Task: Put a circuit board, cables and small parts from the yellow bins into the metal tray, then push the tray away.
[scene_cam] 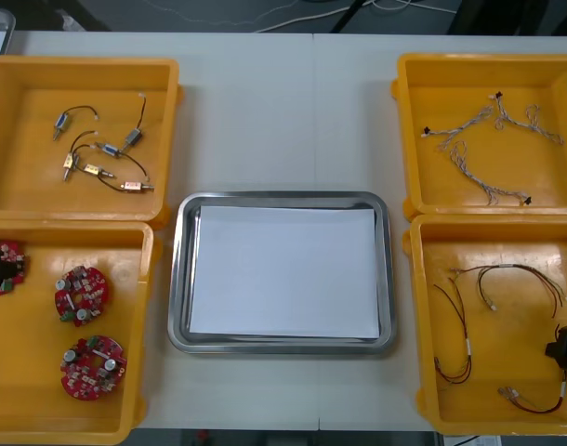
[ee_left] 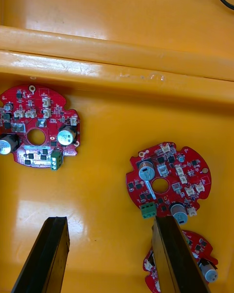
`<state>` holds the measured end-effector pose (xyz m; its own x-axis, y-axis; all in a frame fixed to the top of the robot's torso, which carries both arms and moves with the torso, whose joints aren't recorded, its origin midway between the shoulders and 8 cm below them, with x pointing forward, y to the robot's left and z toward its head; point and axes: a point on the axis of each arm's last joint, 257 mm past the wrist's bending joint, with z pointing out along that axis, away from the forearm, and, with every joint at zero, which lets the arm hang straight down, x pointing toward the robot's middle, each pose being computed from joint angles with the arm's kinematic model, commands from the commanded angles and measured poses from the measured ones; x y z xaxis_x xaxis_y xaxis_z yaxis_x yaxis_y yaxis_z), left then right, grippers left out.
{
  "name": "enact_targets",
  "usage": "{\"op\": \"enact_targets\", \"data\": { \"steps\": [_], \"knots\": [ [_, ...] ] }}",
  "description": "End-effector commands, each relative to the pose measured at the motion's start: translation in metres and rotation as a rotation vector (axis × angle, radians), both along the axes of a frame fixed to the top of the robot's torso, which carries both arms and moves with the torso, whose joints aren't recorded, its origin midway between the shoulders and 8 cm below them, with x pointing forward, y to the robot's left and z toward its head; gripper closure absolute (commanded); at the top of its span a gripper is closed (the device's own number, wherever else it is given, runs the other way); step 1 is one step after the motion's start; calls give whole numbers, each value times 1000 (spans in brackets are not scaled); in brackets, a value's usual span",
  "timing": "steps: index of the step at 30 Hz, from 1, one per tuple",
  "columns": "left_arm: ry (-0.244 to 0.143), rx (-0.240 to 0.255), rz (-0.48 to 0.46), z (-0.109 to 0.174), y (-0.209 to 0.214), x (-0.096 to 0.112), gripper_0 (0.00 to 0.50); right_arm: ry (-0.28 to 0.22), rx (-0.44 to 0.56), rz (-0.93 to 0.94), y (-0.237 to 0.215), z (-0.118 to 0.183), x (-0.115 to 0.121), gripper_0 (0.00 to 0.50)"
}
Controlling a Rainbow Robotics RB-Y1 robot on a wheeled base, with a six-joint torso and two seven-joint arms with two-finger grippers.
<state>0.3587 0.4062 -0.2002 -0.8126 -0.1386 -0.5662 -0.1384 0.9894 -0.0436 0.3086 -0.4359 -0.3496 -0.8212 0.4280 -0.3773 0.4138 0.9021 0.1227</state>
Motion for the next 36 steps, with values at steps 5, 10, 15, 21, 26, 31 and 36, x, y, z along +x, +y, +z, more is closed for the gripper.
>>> {"op": "enact_targets", "data": {
  "steps": [5, 10, 15, 21, 26, 31, 36],
  "knots": [
    [7, 39, -169, -7, -38, 4, 0, 23, -3, 48, 7, -17, -13, 0],
    [33, 54, -225, -11, -53, -5, 0, 13, 7, 44, 9, -20, -12, 0],
    [63, 67, -256, -15, -64, -18, 0, 13, 8, 47, 10, -20, -12, 167],
    [94, 66, -281, -24, -70, -31, 0, 5, 9, 53, 11, -17, -7, 500],
    [110, 74, -278, -32, -65, -38, 0, -8, 7, 64, 13, -13, 0, 500],
    [116, 73, -267, -44, -60, -43, 0, -26, -1, 82, 14, -2, 12, 500],
    [137, 55, -274, -61, -61, -52, 0, -34, -15, 103, 15, 11, 22, 500]
  ]
}}
